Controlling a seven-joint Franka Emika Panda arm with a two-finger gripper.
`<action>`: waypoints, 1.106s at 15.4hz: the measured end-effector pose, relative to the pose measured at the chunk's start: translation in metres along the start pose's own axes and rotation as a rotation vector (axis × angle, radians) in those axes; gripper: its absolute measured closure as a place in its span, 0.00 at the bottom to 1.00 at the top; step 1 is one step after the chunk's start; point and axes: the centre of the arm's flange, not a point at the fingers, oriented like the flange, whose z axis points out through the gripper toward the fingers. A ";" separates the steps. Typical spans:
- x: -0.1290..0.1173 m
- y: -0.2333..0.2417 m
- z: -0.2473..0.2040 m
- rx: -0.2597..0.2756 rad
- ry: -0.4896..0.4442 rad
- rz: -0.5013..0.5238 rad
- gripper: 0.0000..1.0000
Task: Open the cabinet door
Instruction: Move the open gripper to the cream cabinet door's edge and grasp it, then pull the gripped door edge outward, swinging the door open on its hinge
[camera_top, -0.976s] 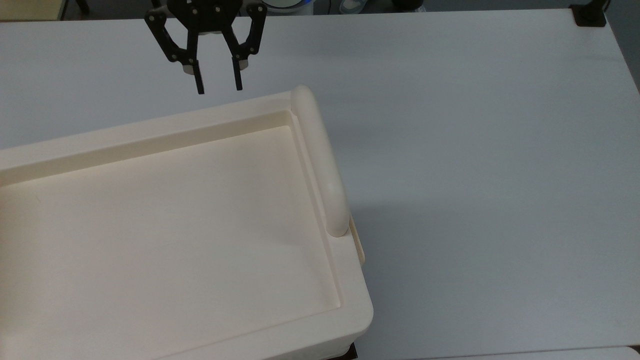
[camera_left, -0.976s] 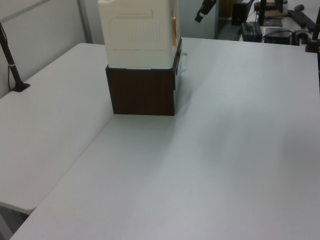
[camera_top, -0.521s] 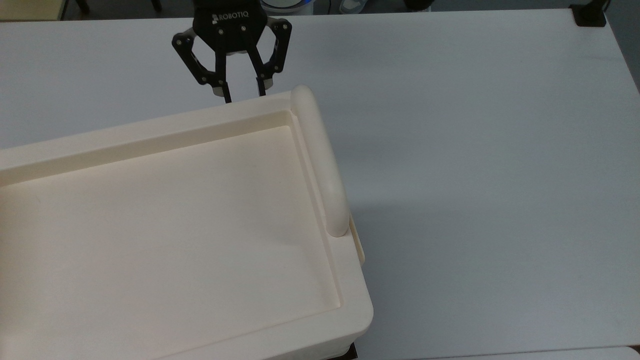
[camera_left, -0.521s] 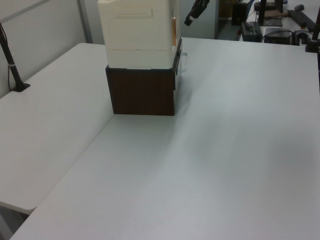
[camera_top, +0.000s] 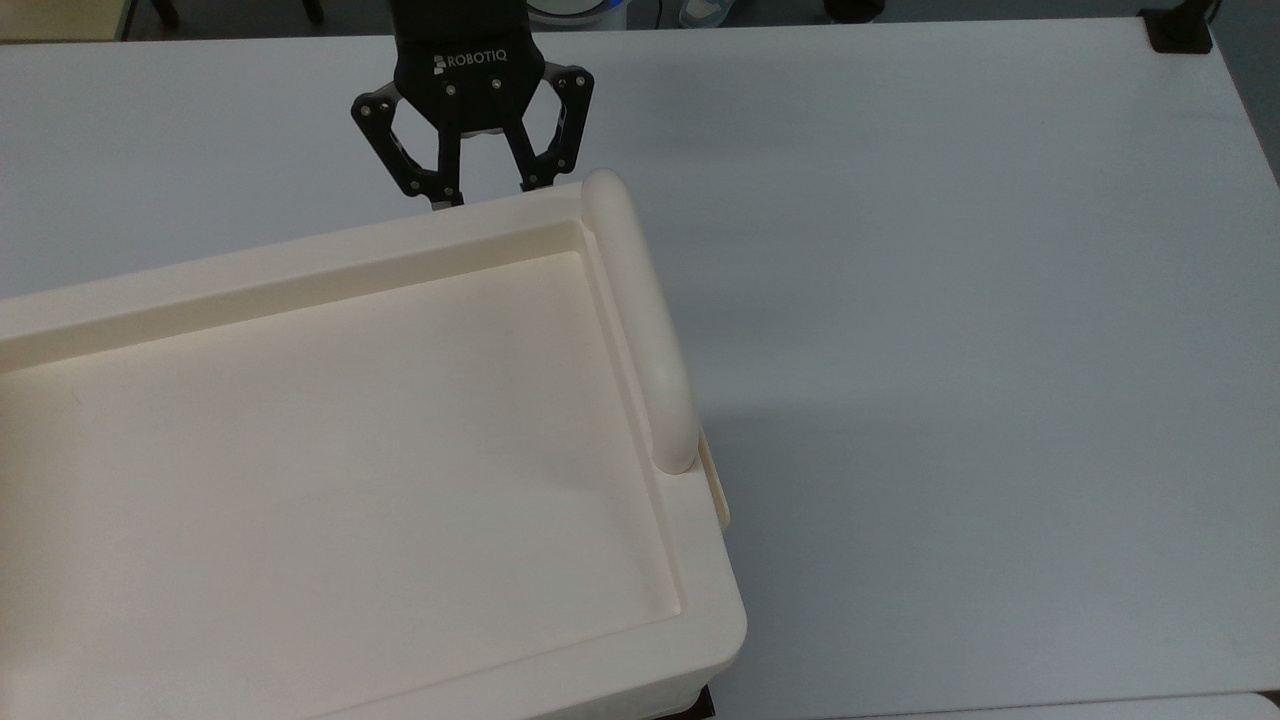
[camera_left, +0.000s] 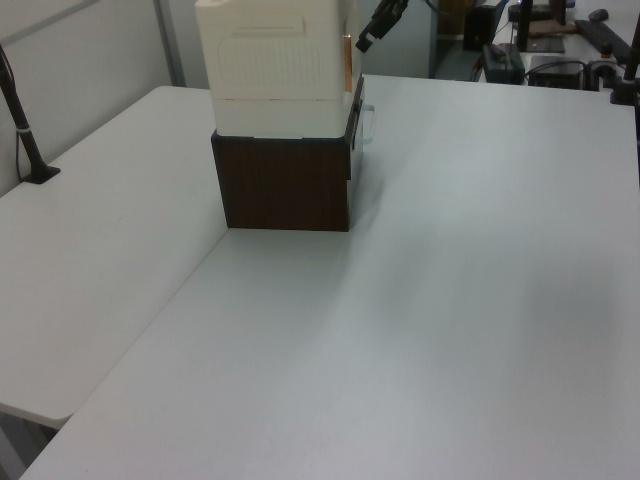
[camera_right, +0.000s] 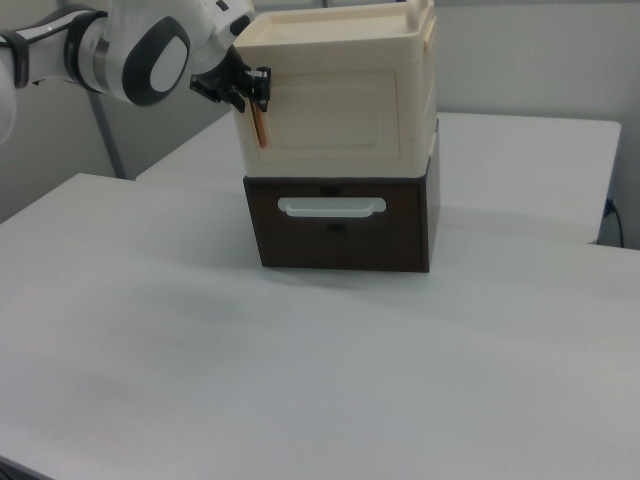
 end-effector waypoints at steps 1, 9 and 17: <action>0.001 0.001 0.002 -0.001 0.002 0.001 0.58; 0.016 -0.006 0.017 0.010 0.022 0.031 0.63; 0.016 -0.009 0.019 0.018 0.021 0.045 0.82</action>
